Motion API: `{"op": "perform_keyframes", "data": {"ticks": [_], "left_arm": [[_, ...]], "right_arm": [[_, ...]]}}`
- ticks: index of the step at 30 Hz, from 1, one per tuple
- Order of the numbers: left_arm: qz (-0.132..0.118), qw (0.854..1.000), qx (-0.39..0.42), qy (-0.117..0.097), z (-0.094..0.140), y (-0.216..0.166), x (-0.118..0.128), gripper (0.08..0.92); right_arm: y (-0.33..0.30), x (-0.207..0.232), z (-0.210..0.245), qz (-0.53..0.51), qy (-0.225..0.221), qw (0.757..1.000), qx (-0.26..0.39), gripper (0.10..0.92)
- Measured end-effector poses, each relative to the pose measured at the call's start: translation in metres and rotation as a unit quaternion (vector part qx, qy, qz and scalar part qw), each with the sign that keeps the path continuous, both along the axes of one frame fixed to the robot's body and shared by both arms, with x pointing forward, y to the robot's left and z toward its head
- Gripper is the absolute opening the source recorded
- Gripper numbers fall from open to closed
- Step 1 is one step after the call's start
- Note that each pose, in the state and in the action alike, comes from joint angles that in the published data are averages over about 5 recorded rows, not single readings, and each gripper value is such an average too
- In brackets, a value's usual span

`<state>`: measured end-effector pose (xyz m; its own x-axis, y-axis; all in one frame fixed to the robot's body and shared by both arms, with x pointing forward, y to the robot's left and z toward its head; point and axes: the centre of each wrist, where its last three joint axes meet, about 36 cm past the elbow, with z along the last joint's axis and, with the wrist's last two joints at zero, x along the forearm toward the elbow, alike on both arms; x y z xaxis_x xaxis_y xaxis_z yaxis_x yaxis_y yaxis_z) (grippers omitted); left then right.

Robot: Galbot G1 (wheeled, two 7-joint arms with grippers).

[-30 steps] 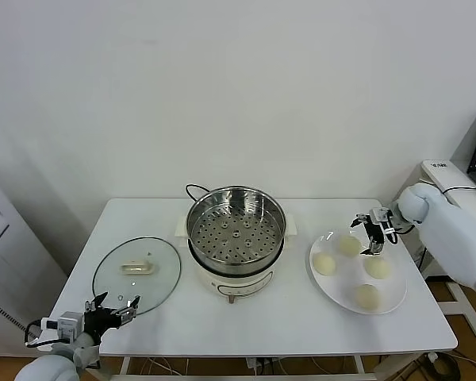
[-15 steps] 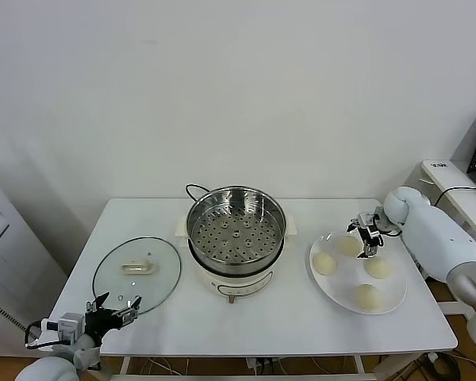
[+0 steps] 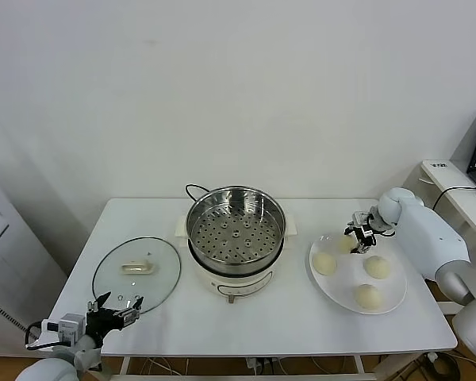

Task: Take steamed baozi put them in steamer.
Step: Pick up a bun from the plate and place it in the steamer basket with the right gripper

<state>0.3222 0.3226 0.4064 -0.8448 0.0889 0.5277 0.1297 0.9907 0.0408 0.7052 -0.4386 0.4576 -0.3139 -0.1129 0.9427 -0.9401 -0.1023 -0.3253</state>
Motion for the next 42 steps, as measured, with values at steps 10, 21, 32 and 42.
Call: {"op": "perform_keyframes", "data": {"ticks": [10, 21, 32, 42], "left_arm": [[0.000, 1.000, 0.000, 0.001, 0.001, 0.000, -0.004, 0.823], [-0.003, 1.000, 0.003, 0.004, 0.001, 0.000, -0.004, 0.823], [-0.007, 1.000, 0.009, 0.005, 0.002, 0.001, 0.000, 0.823], [-0.012, 1.000, 0.013, 0.006, 0.002, 0.000, 0.001, 0.823]], "right_arm": [[0.006, 0.005, 0.044, 0.022, -0.013, 1.000, 0.003, 0.492], [0.055, 0.027, 0.162, 0.152, -0.059, 0.986, 0.018, 0.493], [0.159, 0.046, 0.243, 0.367, -0.099, 0.925, 0.005, 0.501], [0.248, 0.036, 0.254, 0.521, -0.114, 0.845, -0.040, 0.501]]}}
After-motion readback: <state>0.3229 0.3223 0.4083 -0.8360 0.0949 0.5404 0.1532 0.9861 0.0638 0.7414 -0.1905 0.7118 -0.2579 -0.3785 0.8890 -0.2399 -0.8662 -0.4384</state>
